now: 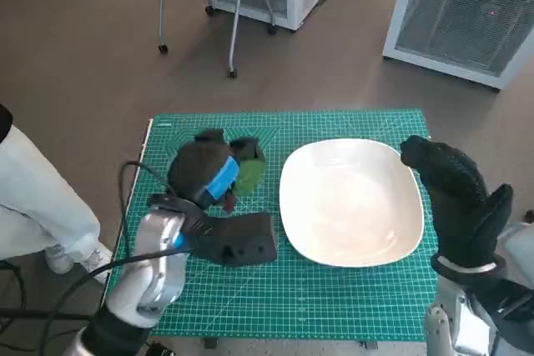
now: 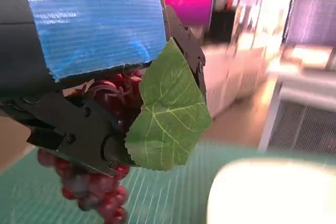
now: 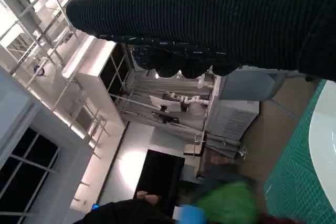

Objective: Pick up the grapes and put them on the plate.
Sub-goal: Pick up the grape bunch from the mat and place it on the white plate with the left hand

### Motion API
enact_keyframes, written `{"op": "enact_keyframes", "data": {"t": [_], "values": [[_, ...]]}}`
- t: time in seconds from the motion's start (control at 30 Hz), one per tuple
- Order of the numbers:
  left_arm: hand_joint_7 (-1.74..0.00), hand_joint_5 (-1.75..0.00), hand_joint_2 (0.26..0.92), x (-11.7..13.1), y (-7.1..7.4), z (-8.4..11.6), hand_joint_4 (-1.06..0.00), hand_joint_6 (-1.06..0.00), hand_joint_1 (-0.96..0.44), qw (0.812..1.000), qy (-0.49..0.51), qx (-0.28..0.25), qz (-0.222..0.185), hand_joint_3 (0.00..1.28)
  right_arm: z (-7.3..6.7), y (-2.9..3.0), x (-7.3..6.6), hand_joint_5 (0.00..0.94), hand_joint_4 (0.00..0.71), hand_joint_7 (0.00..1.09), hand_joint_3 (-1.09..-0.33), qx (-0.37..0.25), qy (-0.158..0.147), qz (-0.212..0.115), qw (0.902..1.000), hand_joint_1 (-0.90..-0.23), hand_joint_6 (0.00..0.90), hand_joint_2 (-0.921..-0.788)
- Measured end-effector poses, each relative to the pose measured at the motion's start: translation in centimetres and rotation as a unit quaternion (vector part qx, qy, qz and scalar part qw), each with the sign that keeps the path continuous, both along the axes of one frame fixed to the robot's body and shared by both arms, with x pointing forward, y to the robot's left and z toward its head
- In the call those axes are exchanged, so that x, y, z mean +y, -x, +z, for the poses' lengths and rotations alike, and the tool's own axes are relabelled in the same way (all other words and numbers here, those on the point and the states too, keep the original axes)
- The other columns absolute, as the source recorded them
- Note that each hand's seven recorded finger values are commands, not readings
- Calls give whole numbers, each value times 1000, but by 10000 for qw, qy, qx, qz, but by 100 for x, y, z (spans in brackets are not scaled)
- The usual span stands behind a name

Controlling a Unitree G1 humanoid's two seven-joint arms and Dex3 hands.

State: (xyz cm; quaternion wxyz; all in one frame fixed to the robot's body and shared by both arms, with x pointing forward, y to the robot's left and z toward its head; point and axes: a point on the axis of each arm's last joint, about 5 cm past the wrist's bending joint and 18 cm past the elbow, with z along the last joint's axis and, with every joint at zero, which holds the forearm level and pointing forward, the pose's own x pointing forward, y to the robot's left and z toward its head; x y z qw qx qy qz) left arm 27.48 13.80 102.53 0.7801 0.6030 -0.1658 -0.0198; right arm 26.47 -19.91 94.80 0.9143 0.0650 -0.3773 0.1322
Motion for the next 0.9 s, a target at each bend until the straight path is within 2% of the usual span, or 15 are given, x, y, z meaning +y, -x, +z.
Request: {"op": "enact_keyframes", "data": {"t": [0.13,0.37,0.9], "values": [[-952,-1287,914,-6,37,69,-716,-676,7,9999,14,-119,-25,63,0,-1,2,4,648,806,-590,7,-4,3,10000,-418,187,-921],[-1058,-1145,916,-21,80,138,-775,-654,3,9998,12,-208,23,32,3,-1,6,4,648,807,-591,7,-10,9,10000,-417,189,-921],[-870,-1254,910,-54,94,154,-750,-750,5,9997,82,-229,-29,24,17,1,5,5,649,810,-591,-23,-11,11,10000,-417,188,-921]]}}
